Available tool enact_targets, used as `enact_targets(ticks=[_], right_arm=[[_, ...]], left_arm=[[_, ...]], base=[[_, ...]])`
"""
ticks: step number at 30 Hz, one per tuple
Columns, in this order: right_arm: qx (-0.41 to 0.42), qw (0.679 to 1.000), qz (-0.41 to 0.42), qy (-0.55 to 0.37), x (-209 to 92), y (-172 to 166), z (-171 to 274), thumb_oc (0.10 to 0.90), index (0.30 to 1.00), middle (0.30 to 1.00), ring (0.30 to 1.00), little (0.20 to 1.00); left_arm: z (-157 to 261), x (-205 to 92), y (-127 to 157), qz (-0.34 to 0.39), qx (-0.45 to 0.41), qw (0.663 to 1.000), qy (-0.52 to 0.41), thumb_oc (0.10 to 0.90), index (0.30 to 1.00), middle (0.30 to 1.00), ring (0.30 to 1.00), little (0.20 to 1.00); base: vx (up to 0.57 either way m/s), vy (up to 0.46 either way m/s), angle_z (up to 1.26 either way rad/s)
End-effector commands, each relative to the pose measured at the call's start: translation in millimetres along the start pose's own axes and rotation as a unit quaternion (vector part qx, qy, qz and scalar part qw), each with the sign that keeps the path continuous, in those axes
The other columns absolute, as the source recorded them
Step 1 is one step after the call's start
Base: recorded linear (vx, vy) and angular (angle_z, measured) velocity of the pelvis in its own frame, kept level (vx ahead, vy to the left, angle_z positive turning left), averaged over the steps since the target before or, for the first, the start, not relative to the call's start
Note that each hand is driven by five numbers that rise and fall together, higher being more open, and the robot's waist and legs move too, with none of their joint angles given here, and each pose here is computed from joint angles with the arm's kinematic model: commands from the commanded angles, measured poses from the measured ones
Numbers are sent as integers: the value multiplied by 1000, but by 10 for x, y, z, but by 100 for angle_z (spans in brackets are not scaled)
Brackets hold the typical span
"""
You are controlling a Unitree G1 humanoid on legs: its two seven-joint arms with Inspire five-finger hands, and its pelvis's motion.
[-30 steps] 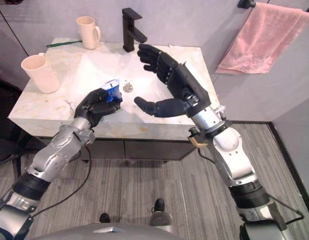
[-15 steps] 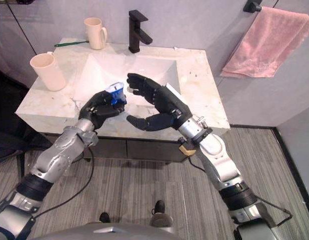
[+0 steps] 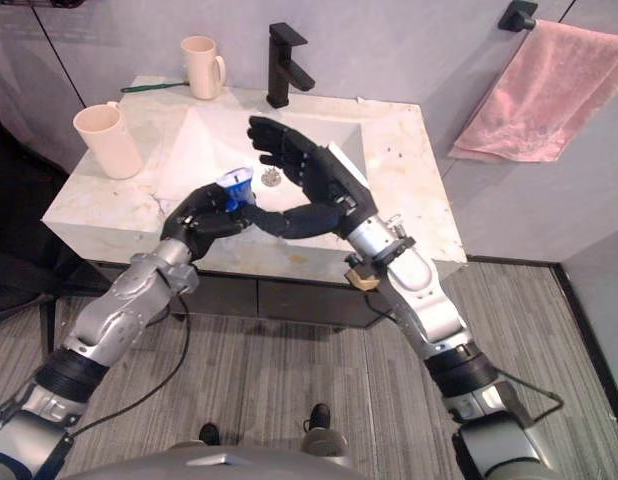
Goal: Organize the bathroom.
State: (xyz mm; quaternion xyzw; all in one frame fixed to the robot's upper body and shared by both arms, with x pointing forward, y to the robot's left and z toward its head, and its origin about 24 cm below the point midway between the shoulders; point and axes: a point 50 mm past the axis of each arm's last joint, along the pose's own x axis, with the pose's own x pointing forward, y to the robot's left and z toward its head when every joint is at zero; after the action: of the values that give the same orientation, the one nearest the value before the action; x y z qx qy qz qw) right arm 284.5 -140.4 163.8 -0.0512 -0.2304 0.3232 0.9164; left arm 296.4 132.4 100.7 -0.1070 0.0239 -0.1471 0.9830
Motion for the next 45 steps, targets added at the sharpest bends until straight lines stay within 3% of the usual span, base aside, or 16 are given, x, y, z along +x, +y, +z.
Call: enact_targets(ticks=[1,5,6,7,8,10,12,14,18,20,21,32,33,34,35,45], right_arm=[[-30,991,5,-129,300,-84,479,800,900,900,900,900],[-26,992,7,-123,313,-71,448,759,839,839,839,839],[-25,992,11,-120,316,-64,439,676,714,714,714,714],[-26,993,13,-118,315,-62,432,676,714,714,714,714],[-26,993,15,-116,314,-61,428,598,596,596,596,596],[-23,994,23,-107,306,-48,400,712,768,768,768,768],[-26,994,26,-101,306,-44,390,700,749,749,749,749],[-29,995,27,-93,286,-48,361,590,585,585,585,585],[-27,995,23,-88,253,-64,332,458,387,387,387,387],[-25,996,22,-85,231,-71,313,447,371,371,371,371],[-26,996,22,-84,227,-69,309,400,300,300,300,300],[-36,995,10,-90,193,-113,316,400,300,300,300,300],[-45,994,3,-101,202,-129,349,400,300,300,300,300],[-56,992,-6,-113,210,-155,392,400,300,300,300,300],[-65,990,-12,-121,220,-169,422,400,300,300,300,300],[-176,952,-128,-217,323,-390,892,400,300,300,300,300]], left_arm=[[532,256,-329,-74,12,991,-113,400,300,300,300,300],[526,253,-323,-73,12,991,-113,400,300,300,300,300],[525,250,-323,-72,11,991,-113,400,300,300,300,300],[520,250,-319,-71,11,991,-113,400,300,300,300,300],[517,250,-316,-70,11,991,-113,400,300,300,300,300],[524,240,-310,-66,11,991,-114,400,300,300,300,300],[528,241,-300,-64,11,991,-114,400,300,300,300,300],[530,238,-282,-62,10,991,-115,400,300,300,300,300],[534,232,-249,-60,11,991,-115,400,300,300,300,300],[531,228,-240,-58,12,992,-115,400,300,300,300,300],[531,227,-237,-57,12,992,-115,400,300,300,300,300],[540,234,-208,-45,14,992,-118,400,300,300,300,300],[541,240,-198,-33,18,992,-119,546,519,519,519,519],[544,244,-176,-22,20,992,-121,756,834,834,834,834],[540,248,-165,-17,22,992,-120,800,900,900,900,900],[611,153,27,65,87,983,-150,800,900,900,900,900]], base=[[7,4,6],[6,2,3],[0,0,0],[15,11,4],[15,17,4],[5,9,2],[0,0,0],[0,0,0],[0,0,0],[0,0,0],[0,0,0],[0,0,0],[0,0,0],[1,31,0],[0,0,0],[-7,33,3]])
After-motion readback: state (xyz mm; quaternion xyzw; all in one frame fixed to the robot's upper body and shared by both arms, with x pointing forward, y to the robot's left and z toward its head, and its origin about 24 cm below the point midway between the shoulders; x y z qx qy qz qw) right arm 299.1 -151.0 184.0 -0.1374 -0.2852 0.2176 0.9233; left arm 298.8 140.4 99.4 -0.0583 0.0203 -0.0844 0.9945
